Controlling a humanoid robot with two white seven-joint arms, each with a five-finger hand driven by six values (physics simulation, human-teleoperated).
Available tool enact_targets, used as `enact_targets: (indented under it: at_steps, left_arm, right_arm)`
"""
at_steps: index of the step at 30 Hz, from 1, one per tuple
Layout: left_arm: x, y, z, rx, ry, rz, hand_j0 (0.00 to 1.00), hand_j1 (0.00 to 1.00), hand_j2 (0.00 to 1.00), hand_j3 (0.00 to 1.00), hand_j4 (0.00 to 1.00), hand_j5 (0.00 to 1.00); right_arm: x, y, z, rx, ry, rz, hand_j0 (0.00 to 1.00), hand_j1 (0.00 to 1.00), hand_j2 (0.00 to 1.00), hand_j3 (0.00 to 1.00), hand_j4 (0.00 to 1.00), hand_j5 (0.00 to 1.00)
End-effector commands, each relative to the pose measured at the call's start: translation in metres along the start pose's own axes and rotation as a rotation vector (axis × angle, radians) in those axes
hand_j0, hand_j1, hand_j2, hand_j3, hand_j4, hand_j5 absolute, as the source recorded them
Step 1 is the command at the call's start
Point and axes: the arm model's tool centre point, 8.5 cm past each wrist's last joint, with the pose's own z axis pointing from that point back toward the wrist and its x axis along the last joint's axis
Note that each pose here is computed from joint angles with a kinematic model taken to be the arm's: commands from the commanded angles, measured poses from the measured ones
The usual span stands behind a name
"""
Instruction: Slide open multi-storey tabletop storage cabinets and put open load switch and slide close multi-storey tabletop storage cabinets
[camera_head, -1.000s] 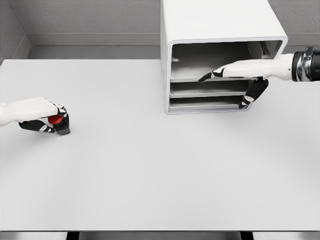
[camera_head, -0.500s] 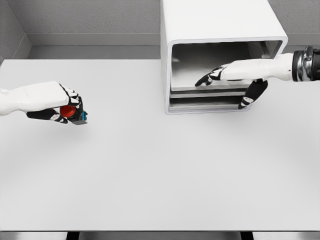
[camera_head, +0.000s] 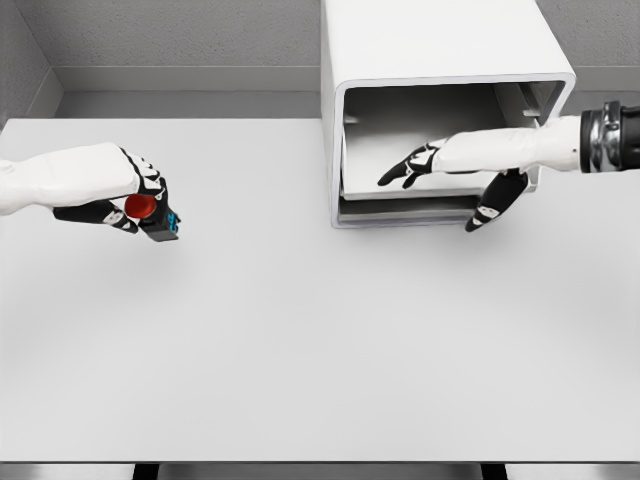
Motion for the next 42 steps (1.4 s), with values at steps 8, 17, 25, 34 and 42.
enact_targets:
  at_steps: [8,17,25,34,42]
  left_arm:
    - [0.014,0.027,-0.009,0.061,-0.054,-0.045,0.38,0.38,0.38,0.38,0.38,0.38]
    - [0.027,0.039,-0.032,0.121,-0.121,-0.056,0.39,0.39,0.39,0.39,0.39,0.39]
    - [0.027,0.039,-0.031,0.12,-0.119,-0.057,0.39,0.39,0.39,0.39,0.39,0.39]
    - [0.03,0.045,-0.037,0.14,-0.137,-0.063,0.39,0.39,0.39,0.39,0.39,0.39]
    - [0.038,0.052,-0.053,0.176,-0.177,-0.068,0.39,0.39,0.39,0.39,0.39,0.39]
  right_arm:
    - [0.016,0.013,0.008,0.044,-0.043,0.068,1.0,1.0,1.0,1.0,1.0,1.0]
    - [0.029,0.023,0.02,0.062,-0.096,0.103,1.0,1.0,1.0,1.0,1.0,1.0]
    - [0.034,0.025,0.023,0.066,-0.107,0.113,1.0,1.0,1.0,1.0,1.0,1.0]
    - [0.036,0.029,0.035,0.069,-0.086,0.119,1.0,1.0,1.0,1.0,1.0,1.0]
    - [0.017,0.017,0.041,0.021,0.003,0.043,1.0,1.0,1.0,1.0,1.0,1.0]
